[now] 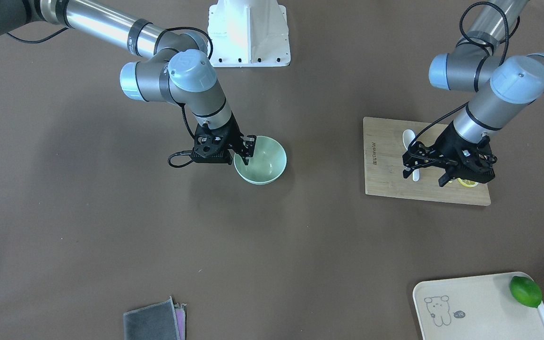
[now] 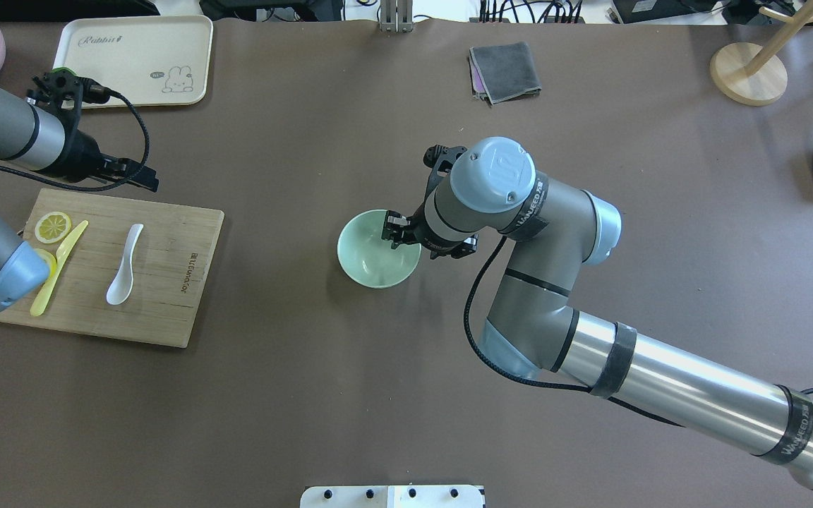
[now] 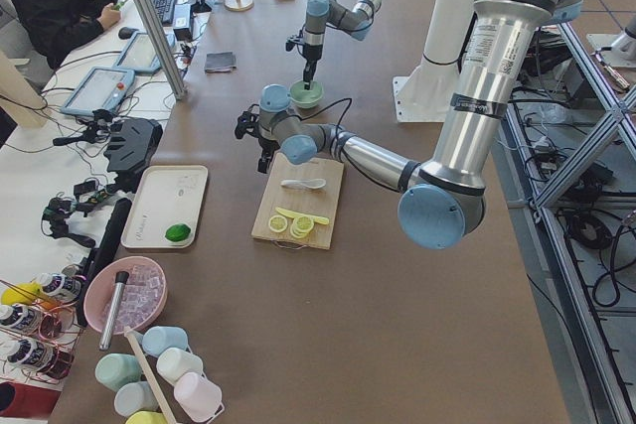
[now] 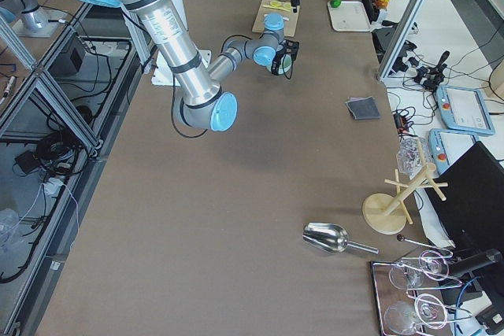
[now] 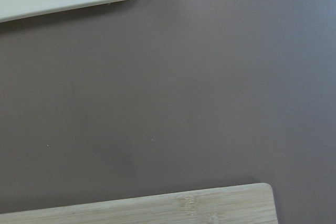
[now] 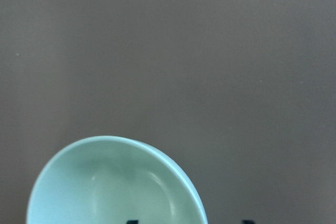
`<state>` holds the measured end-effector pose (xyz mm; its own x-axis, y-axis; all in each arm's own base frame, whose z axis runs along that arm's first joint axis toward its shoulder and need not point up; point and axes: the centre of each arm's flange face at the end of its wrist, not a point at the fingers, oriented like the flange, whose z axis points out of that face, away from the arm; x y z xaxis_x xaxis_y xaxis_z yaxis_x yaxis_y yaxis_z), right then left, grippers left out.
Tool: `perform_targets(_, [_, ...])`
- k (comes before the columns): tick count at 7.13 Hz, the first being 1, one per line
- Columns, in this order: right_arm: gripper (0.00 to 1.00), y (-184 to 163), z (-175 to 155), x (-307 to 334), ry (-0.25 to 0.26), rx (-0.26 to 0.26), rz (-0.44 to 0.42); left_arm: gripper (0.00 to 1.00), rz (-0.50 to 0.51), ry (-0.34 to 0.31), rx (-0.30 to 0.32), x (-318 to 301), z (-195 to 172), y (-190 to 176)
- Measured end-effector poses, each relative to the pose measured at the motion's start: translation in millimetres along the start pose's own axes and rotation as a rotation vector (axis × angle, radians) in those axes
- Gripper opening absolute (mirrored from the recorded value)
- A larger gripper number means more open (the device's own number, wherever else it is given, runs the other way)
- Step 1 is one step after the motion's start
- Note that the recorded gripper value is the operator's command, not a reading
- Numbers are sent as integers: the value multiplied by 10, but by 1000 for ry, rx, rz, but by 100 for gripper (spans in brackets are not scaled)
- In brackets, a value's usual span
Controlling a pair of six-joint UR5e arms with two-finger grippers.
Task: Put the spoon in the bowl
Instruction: 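Release bowl and lift right gripper while left gripper lowers onto spoon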
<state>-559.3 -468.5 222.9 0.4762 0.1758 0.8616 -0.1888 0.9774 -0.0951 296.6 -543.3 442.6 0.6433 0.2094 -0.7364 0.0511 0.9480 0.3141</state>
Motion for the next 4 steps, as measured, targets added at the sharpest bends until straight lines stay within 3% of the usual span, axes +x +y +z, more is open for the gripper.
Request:
perform_targets(2, [100, -212, -459, 66, -34, -17, 14, 93, -4, -62, -7, -81, 120, 171])
perform_targets(4, [100, -422, -672, 270, -27, -6, 0, 93, 8, -83, -36, -74, 267, 447])
